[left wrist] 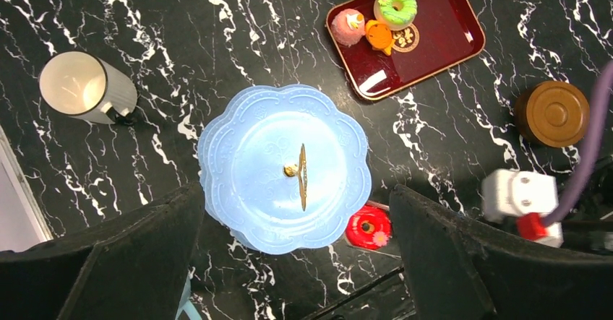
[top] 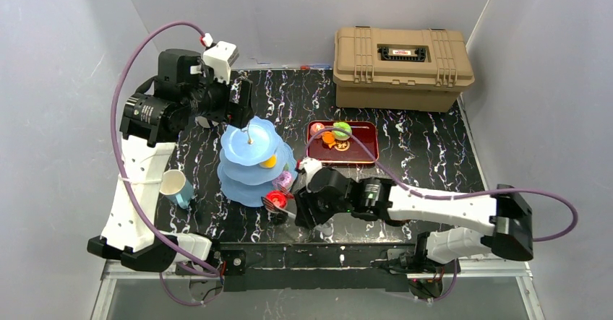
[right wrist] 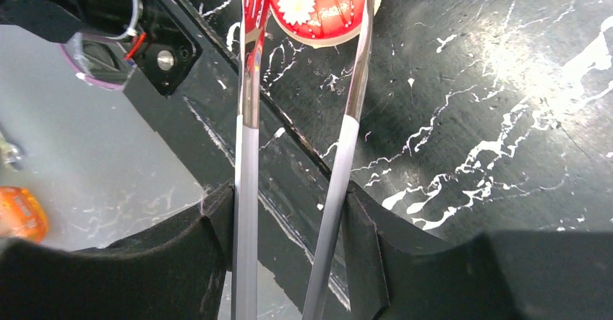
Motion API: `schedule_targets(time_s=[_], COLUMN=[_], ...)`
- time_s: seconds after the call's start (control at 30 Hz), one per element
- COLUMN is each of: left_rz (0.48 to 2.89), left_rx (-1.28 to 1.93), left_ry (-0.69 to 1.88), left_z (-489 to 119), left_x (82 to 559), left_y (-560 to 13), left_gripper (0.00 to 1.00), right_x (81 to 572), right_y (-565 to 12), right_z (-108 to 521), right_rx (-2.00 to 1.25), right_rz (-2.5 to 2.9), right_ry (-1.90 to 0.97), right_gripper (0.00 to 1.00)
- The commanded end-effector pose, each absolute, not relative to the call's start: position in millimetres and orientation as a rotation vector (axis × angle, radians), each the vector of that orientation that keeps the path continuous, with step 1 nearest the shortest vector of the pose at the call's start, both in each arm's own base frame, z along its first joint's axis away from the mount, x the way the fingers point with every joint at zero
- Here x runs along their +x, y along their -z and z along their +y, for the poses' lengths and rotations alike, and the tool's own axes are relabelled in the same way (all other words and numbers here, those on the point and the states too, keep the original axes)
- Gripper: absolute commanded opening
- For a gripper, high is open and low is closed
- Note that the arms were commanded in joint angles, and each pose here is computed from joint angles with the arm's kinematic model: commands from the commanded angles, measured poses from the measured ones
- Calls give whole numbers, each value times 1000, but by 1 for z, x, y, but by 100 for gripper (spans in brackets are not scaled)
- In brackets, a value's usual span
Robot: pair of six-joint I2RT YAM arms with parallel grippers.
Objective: Serve the afternoon tea
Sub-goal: Adjust the desert table at the center of the board.
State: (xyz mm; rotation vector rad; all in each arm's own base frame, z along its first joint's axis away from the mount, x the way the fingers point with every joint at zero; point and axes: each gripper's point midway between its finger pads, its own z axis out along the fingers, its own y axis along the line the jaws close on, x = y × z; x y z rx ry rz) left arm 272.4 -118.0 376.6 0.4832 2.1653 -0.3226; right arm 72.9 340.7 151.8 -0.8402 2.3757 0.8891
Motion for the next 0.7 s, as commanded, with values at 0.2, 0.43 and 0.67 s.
schedule_targets(time_s=[0.2,0.43,0.67], left_rz=[2144,2134,2136], left_rx=[697,788,793], left_ry=[445,484,466], left_z=[-133,-137,-134], left_x=[246,241,245], left_y=[-358,-345,-341], left_gripper=[98,98,98], right_x=[100,109,111], right_y=[-160,-157,-139], right_z=[399,408,419], right_rx=[-805,-784,-804], right_rz=[2191,2163,2181], right_ry=[-897,-876,-851], right_gripper=[1,1,1])
